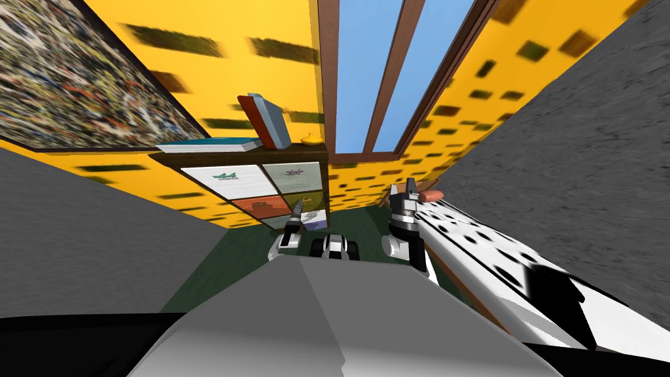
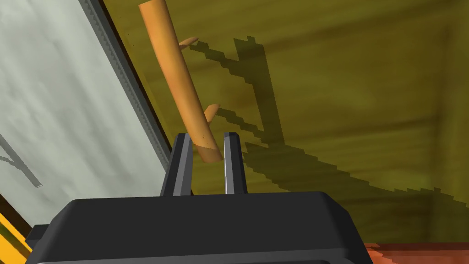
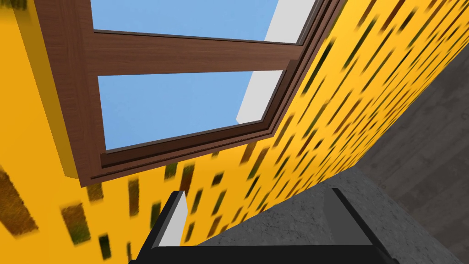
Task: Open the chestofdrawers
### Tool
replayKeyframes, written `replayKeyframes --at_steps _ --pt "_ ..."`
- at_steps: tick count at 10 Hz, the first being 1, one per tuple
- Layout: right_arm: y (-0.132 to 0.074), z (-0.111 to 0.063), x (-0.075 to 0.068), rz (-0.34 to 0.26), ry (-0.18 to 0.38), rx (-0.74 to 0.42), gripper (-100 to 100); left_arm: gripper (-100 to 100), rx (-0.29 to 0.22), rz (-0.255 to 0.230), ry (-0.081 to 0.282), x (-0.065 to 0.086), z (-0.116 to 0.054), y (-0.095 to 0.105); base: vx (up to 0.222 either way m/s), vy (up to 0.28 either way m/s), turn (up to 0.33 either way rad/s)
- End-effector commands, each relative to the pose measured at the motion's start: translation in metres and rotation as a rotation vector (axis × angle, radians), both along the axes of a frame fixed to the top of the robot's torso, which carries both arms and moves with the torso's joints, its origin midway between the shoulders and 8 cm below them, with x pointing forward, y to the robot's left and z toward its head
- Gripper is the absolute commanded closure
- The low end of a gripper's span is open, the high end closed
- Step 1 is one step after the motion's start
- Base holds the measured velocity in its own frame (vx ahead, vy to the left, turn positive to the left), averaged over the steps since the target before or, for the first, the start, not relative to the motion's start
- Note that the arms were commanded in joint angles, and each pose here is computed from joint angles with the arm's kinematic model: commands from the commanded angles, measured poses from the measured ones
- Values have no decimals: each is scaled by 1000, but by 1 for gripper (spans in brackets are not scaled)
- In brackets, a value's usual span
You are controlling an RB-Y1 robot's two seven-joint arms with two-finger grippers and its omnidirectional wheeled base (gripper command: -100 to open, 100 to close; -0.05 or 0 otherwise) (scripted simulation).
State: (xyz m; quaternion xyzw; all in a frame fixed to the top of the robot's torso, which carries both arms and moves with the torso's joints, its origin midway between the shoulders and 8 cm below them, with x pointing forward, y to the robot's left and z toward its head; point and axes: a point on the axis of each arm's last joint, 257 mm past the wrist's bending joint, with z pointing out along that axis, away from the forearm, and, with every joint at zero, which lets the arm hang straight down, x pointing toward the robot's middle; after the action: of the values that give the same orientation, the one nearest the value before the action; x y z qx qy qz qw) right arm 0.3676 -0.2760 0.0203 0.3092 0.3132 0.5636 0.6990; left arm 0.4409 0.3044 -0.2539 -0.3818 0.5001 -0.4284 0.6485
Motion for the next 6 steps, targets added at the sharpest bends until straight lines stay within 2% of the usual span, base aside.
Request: replayKeyframes --at_steps 1,2,4,6 --pt "0 0 0 0 0 0 0 100 1 -4 2 -1 4 -1 -198 -67 13" --pt "0 0 0 0 0 0 0 100 1 -5 1 -1 6 -2 -172 -61 11" --pt "0 0 0 0 0 0 0 100 -1 -4 15 -6 0 -1 -91 -25 9" --pt "0 0 0 0 0 0 0 100 0 -8 10 -8 3 -3 -154 -43 14"
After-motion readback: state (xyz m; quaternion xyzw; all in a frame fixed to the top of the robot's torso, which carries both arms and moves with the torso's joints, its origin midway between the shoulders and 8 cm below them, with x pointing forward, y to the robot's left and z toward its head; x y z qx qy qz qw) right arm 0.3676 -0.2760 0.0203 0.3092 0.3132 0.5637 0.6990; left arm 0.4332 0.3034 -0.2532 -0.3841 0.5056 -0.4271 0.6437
